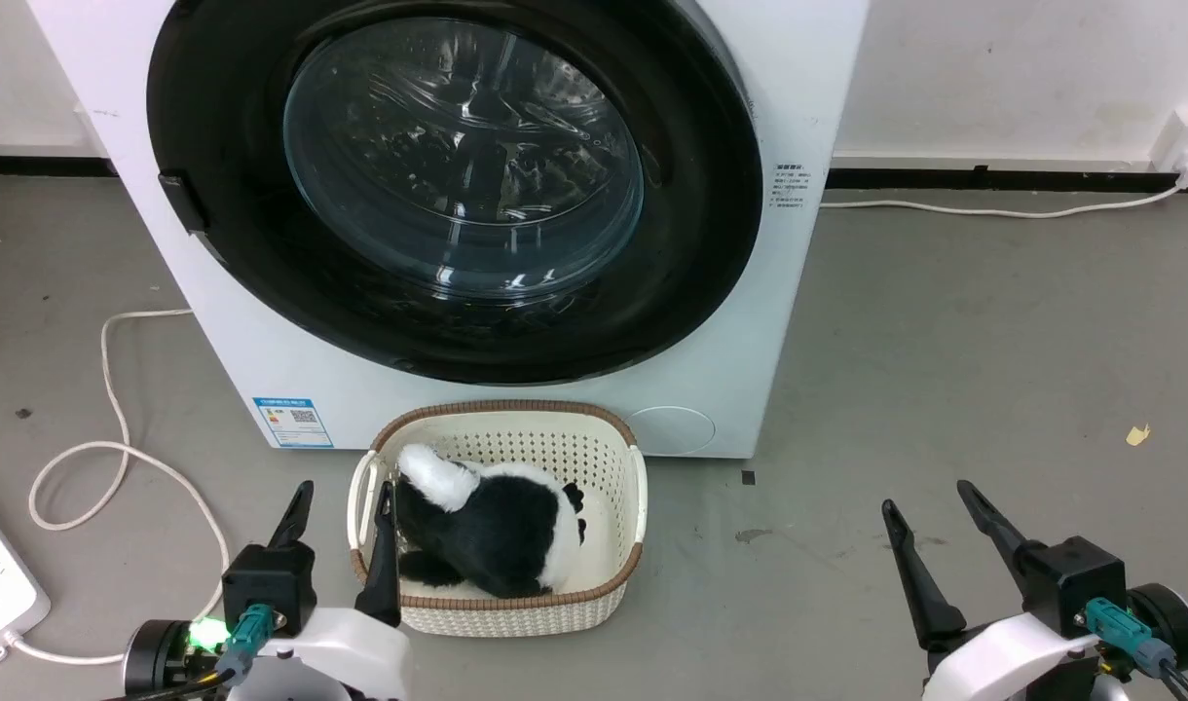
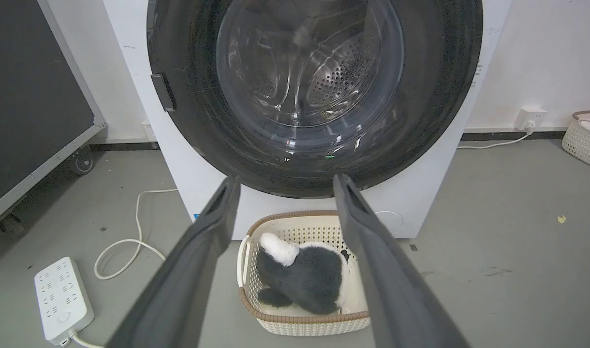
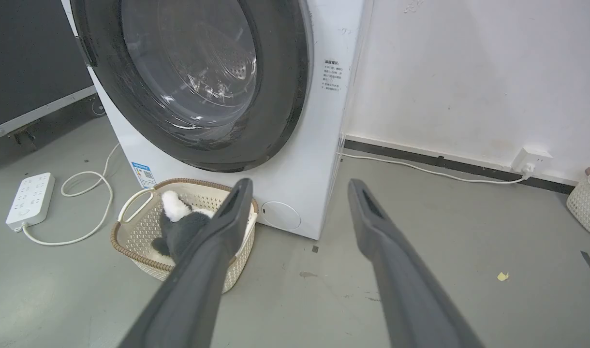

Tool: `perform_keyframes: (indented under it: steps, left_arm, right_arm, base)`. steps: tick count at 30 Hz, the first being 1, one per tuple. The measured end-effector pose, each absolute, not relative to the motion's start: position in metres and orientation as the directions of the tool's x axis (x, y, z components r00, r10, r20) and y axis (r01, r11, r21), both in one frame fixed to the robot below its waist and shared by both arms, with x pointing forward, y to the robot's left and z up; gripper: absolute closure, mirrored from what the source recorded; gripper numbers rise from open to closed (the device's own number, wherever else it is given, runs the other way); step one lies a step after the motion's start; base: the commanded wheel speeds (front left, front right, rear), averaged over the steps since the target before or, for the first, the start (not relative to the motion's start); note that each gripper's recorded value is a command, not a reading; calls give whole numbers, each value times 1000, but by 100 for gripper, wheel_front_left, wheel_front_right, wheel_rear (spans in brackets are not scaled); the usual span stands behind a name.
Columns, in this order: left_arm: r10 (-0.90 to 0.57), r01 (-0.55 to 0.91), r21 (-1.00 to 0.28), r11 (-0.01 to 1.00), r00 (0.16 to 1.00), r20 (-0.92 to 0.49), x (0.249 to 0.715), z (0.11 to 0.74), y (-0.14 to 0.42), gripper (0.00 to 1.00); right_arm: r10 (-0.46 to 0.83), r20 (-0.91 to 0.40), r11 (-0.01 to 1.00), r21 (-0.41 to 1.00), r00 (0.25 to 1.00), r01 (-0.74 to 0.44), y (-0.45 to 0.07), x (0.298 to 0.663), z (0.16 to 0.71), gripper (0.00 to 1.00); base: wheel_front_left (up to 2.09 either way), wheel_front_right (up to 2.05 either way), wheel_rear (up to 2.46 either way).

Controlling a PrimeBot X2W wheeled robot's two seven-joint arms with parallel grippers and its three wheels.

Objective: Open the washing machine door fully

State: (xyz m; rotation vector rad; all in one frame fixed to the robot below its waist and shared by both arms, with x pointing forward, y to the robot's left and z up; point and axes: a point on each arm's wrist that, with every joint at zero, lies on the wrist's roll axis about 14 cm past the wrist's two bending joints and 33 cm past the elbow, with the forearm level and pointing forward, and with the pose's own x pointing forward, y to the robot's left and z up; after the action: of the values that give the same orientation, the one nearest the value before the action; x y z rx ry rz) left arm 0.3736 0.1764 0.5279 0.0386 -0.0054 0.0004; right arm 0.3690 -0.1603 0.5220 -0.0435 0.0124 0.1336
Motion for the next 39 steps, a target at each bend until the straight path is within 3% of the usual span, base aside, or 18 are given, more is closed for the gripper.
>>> perform_keyframes:
  steps: [19,32,34,39]
  left_arm:
    - [12,-12,38,999,1000,-4,379,517,176,0]
    - [19,-19,32,999,1000,4,387,513,176,0]
    - [25,-25,33,999,1000,5,388,512,176,0]
    - [30,-30,34,999,1000,6,390,510,178,0]
  right_arm:
    - [158,-16,986,-52,987,-159,-157,382,514,0]
    - [214,73,975,-83,974,-208,-153,420,540,0]
    - [221,88,974,-68,971,-216,-152,427,545,100]
    - [230,114,973,-42,966,-227,-149,444,555,100]
  base:
    - [0,0,0]
    - [0,0,0]
    - [0,0,0]
    - [0,0,0]
